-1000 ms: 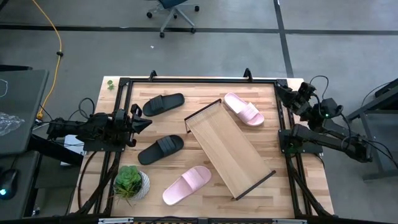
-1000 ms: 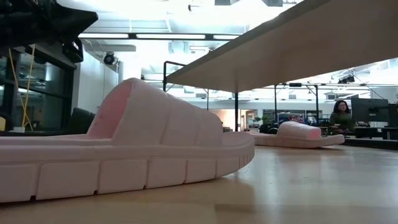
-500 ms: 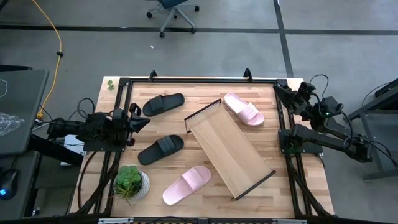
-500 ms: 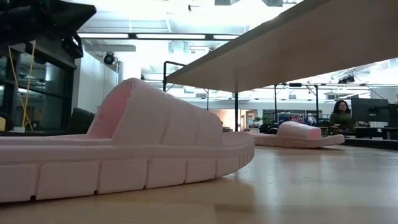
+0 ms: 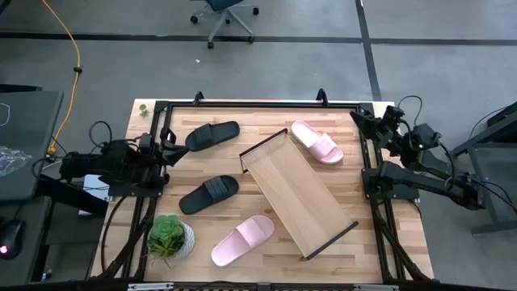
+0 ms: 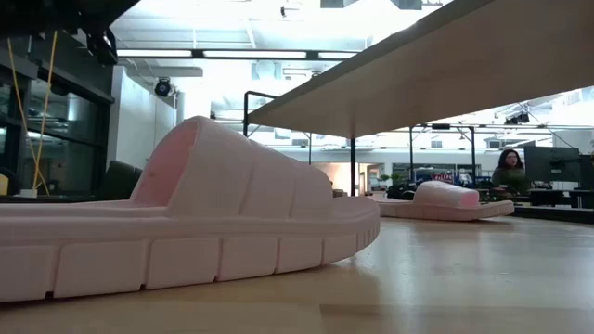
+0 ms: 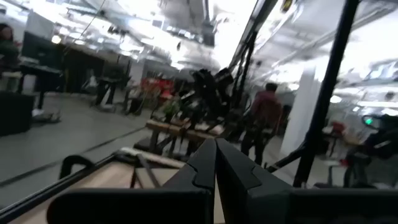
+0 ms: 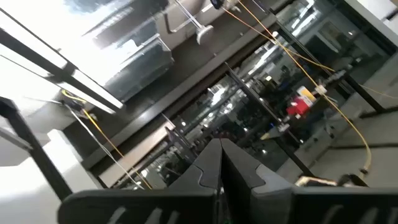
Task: Pick and place slides into the shelf
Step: Put the bottom pink slide on the shelf
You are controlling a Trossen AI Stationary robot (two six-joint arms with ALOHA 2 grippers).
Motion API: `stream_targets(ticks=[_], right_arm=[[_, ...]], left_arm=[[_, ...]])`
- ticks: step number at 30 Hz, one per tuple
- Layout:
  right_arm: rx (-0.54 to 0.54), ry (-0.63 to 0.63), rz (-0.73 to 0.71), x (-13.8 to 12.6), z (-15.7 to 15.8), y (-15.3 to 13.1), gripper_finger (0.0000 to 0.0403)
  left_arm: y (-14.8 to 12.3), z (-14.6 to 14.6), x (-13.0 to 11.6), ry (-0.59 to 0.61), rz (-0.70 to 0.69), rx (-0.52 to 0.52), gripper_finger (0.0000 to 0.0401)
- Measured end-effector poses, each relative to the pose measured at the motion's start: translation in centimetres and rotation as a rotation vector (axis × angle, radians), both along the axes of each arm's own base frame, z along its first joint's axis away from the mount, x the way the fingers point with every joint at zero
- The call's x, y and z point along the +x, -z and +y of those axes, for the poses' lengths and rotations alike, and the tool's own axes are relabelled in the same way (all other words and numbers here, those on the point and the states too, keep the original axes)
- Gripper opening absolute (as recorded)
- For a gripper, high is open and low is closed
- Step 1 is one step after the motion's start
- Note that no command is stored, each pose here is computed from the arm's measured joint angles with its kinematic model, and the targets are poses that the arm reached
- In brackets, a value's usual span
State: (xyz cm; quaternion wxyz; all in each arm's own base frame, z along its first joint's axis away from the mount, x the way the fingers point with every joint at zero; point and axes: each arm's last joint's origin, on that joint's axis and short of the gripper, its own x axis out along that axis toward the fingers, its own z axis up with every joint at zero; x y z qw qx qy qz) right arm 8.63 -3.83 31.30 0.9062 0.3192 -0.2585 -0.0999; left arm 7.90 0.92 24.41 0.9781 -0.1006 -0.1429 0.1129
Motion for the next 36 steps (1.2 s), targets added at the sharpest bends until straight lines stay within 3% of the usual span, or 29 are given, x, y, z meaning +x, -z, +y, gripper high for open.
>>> stream_targets(ticks=[4, 11, 23, 28, 36], right_arm=[[0.010, -0.003, 0.055, 1.0, -0.4, -0.3, 0.0000], [-0.084, 0.014, 0.241, 2.9, -1.2, -3.9, 0.0000], [-0.165, -0.020, 0.661, 6.4, -2.7, -8.8, 0.0003], [-0.137, -0.063, 0.785, 7.8, -3.6, -9.2, 0.0033], [-0.042, -0.095, 0.894, 9.1, -4.9, -8.3, 0.0092]], left_arm=[[-2.3, 0.1, -0.5, -0.034, 0.052, 0.026, 0.0001], [-6.2, 0.1, -0.6, -0.089, 0.119, 0.122, 0.0000], [-10.8, 0.3, 3.0, -0.110, 0.321, 0.181, 0.0000], [-12.3, 0.5, 4.5, -0.116, 0.482, 0.247, 0.0000], [-14.1, 0.7, 5.7, -0.182, 0.686, 0.261, 0.0001]])
